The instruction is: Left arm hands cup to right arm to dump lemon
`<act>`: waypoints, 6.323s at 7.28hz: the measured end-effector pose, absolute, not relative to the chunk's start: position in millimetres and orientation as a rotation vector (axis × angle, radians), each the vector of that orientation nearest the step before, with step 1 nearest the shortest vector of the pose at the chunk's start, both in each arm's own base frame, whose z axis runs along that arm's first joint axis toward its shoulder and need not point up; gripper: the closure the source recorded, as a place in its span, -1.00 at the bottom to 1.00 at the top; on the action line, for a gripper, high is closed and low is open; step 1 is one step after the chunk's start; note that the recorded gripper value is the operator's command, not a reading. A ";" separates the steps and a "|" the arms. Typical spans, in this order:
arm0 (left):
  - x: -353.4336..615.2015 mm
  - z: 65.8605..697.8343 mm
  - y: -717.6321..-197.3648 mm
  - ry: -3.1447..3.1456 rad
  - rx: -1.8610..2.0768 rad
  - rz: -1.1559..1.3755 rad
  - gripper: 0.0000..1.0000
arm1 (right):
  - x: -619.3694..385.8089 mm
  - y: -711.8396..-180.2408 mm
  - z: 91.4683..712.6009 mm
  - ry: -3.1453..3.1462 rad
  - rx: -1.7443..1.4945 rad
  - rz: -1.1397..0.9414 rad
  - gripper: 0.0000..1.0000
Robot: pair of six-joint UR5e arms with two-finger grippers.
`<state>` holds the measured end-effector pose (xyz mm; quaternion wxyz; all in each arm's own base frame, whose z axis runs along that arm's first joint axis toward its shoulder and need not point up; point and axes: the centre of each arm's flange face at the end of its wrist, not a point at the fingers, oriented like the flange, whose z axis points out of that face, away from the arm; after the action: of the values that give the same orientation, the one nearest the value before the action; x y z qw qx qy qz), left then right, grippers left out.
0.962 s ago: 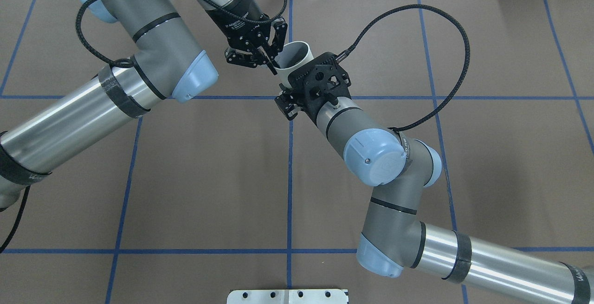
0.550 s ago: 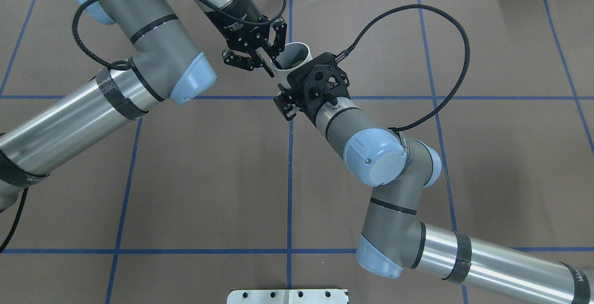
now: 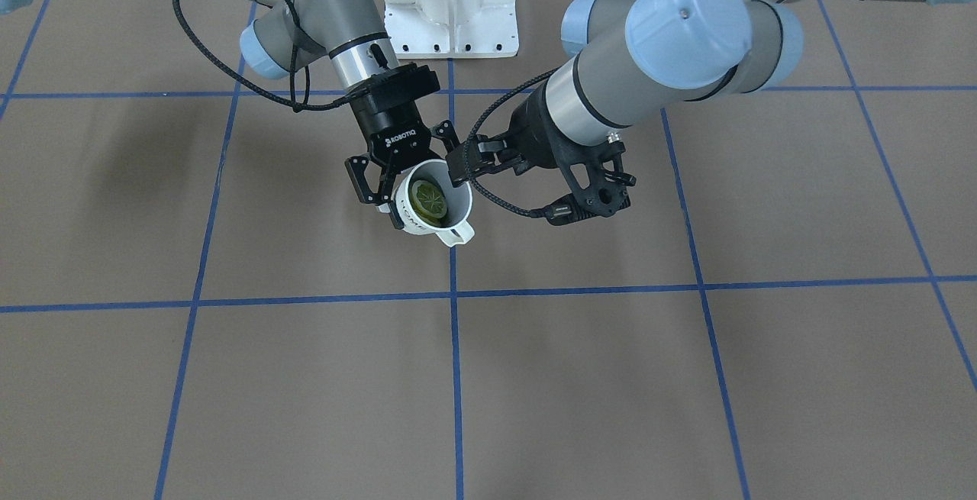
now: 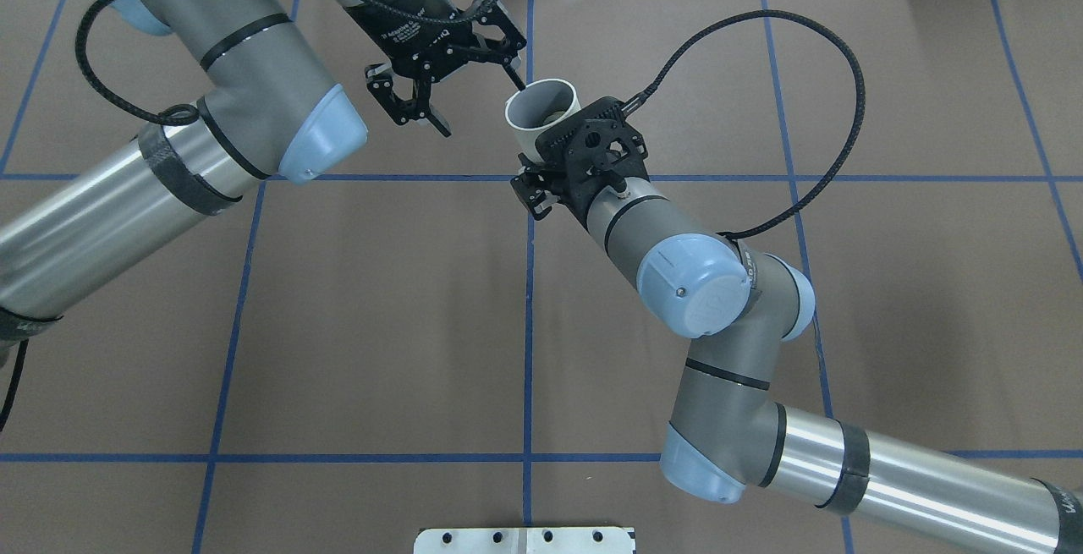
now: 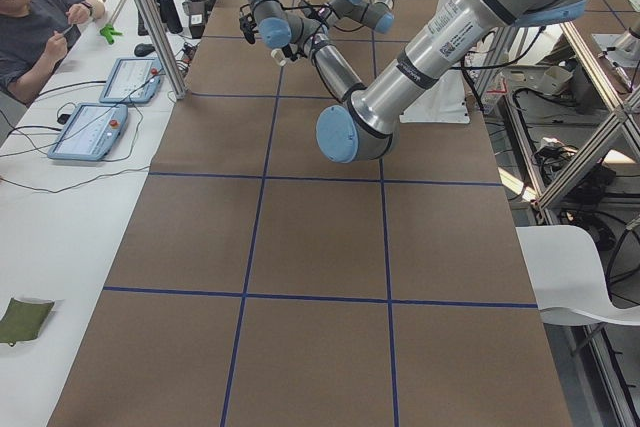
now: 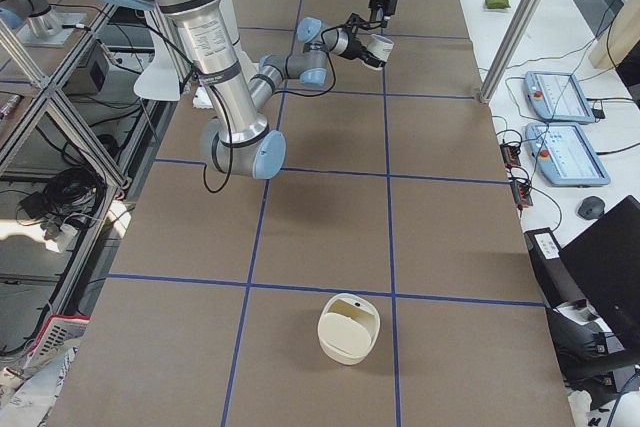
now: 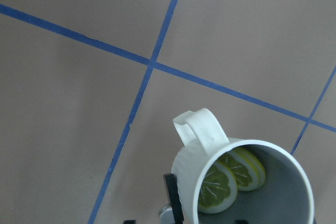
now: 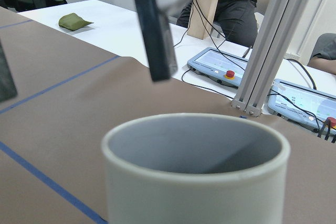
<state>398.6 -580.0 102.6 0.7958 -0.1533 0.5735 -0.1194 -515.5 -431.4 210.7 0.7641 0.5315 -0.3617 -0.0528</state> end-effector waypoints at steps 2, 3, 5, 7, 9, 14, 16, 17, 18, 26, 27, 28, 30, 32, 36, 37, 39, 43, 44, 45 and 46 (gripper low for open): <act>377.3 124.0 -594.5 1.220 -0.322 -0.305 -1.00 | -479.6 -453.8 268.5 -0.730 1.107 -0.036 1.00; 370.7 132.1 -596.1 1.216 -0.320 -0.317 -1.00 | -452.6 -461.8 295.7 -0.715 1.082 0.026 1.00; 366.1 135.8 -593.9 1.215 -0.304 -0.325 -1.00 | -368.9 -458.9 360.4 -0.715 1.067 0.090 1.00; 360.9 151.6 -588.8 1.201 -0.234 -0.333 -1.00 | -257.3 -448.0 435.2 -0.771 1.036 0.088 1.00; 346.9 212.4 -578.1 1.143 -0.100 -0.251 -1.00 | -180.0 -429.8 481.3 -0.809 1.018 0.096 1.00; 303.1 323.2 -539.9 1.011 0.057 -0.115 -1.00 | -53.3 -399.5 585.5 -0.903 0.984 0.201 1.00; 301.5 323.2 -537.8 1.006 0.069 -0.115 -1.00 | -32.9 -384.0 620.1 -1.037 0.930 0.352 1.00; 301.2 322.4 -537.2 1.006 0.072 -0.114 -1.00 | -22.7 -374.0 640.6 -1.081 0.905 0.401 1.00; 301.0 321.8 -536.8 1.006 0.074 -0.114 -1.00 | -9.7 -361.8 663.3 -1.110 0.882 0.437 1.00; 294.4 322.1 -526.6 1.001 0.094 -0.116 -1.00 | 35.3 -323.9 718.3 -1.522 0.485 1.103 1.00; 294.1 321.5 -526.6 1.002 0.095 -0.117 -1.00 | 39.6 -324.9 715.8 -1.586 0.427 1.187 1.00; 293.6 321.0 -526.7 1.001 0.097 -0.117 -1.00 | 44.6 -326.3 713.6 -1.654 0.362 1.275 1.00; 293.4 321.1 -526.8 0.998 0.103 -0.118 -1.00 | 51.6 -328.4 713.6 -1.748 0.232 1.420 1.00; 293.6 322.6 -526.4 0.993 0.107 -0.118 -1.00 | 53.7 -331.9 713.4 -1.812 0.090 1.542 1.00; 295.8 330.1 -525.0 0.969 0.121 -0.127 -1.00 | 61.5 -346.5 707.6 -1.947 -0.129 1.723 1.00; 296.3 330.3 -525.1 0.965 0.125 -0.128 -1.00 | 68.7 -346.7 710.1 -1.965 -0.149 1.772 1.00; 299.8 330.2 -524.1 0.957 0.135 -0.128 -1.00 | 84.3 -339.2 719.7 -1.977 -0.159 1.856 0.99; 305.3 330.0 -522.3 0.947 0.147 -0.126 -1.00 | 89.8 -329.7 725.4 -1.995 -0.197 1.899 0.98; 305.7 330.3 -522.1 0.947 0.147 -0.125 -1.00 | 90.0 -326.2 725.6 -2.008 -0.199 1.889 0.98; 305.9 330.8 -521.9 0.946 0.146 -0.125 -1.00 | 89.9 -323.9 725.3 -2.018 -0.186 1.868 0.96; 305.9 331.3 -521.7 0.946 0.145 -0.125 -1.00 | 89.2 -326.2 722.6 -2.018 -0.140 1.823 0.93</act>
<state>305.9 -521.7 331.3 0.8859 0.0698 0.4546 -0.0602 89.2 -326.2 722.6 0.2078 -0.0502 -0.7248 0.6550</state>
